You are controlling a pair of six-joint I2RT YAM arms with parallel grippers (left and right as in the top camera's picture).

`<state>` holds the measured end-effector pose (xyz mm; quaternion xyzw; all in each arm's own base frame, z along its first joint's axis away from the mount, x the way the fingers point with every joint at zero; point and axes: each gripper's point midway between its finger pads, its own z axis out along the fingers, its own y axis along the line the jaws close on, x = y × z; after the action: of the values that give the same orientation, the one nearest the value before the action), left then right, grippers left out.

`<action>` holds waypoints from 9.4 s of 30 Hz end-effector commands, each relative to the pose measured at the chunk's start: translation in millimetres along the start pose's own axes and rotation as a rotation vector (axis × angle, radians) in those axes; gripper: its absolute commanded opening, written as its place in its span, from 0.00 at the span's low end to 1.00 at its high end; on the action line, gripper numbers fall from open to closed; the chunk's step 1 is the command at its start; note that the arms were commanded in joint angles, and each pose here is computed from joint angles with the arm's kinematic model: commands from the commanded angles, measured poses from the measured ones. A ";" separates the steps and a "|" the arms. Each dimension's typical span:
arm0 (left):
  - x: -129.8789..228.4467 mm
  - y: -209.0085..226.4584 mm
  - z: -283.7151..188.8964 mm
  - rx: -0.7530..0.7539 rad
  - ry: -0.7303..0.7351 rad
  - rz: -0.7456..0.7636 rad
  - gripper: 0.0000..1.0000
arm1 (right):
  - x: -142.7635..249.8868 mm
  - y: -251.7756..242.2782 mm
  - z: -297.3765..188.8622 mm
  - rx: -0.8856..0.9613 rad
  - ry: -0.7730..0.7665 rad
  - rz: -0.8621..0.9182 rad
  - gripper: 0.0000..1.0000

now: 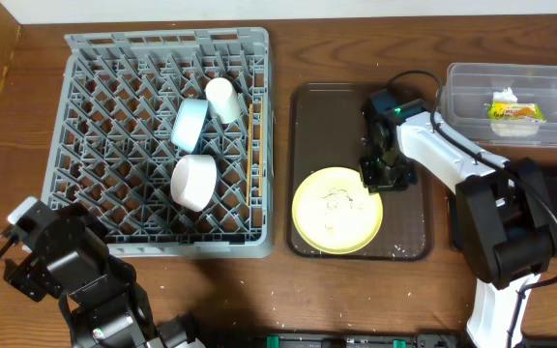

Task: Sort waste into correct bins and load items into the dishwasher
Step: 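Move right gripper to the yellow plate and grip its edge, then lift the yellow plate and carry it right over the black tray, then tilt the yellow plate to dump rice scraps onto the black tray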

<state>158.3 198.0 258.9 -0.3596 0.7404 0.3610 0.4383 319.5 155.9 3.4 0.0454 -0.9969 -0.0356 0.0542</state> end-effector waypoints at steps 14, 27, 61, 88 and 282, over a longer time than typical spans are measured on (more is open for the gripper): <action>-8.4 5.3 -3.6 -0.015 -0.018 -0.007 0.94 | -38.4 -64.6 -72.9 0.192 -0.121 0.150 0.31; -8.4 5.3 -3.6 -0.015 -0.018 -0.007 0.94 | -3.1 70.1 -113.0 -0.186 -0.035 -0.233 0.42; -8.4 5.3 -3.6 -0.015 -0.018 -0.007 0.94 | -31.7 120.0 -17.5 0.063 -0.390 0.567 0.43; -8.4 5.3 -3.6 -0.015 -0.018 -0.007 0.94 | -18.1 124.2 26.6 0.124 -0.285 0.468 0.01; -8.4 5.3 -3.6 -0.015 -0.018 -0.007 0.94 | -9.5 -214.9 -201.8 -0.711 -0.148 0.711 0.01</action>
<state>158.3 198.0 258.8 -0.3597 0.7405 0.3612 0.4381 368.6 -65.7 175.4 -0.3259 -0.8807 -0.3425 0.0299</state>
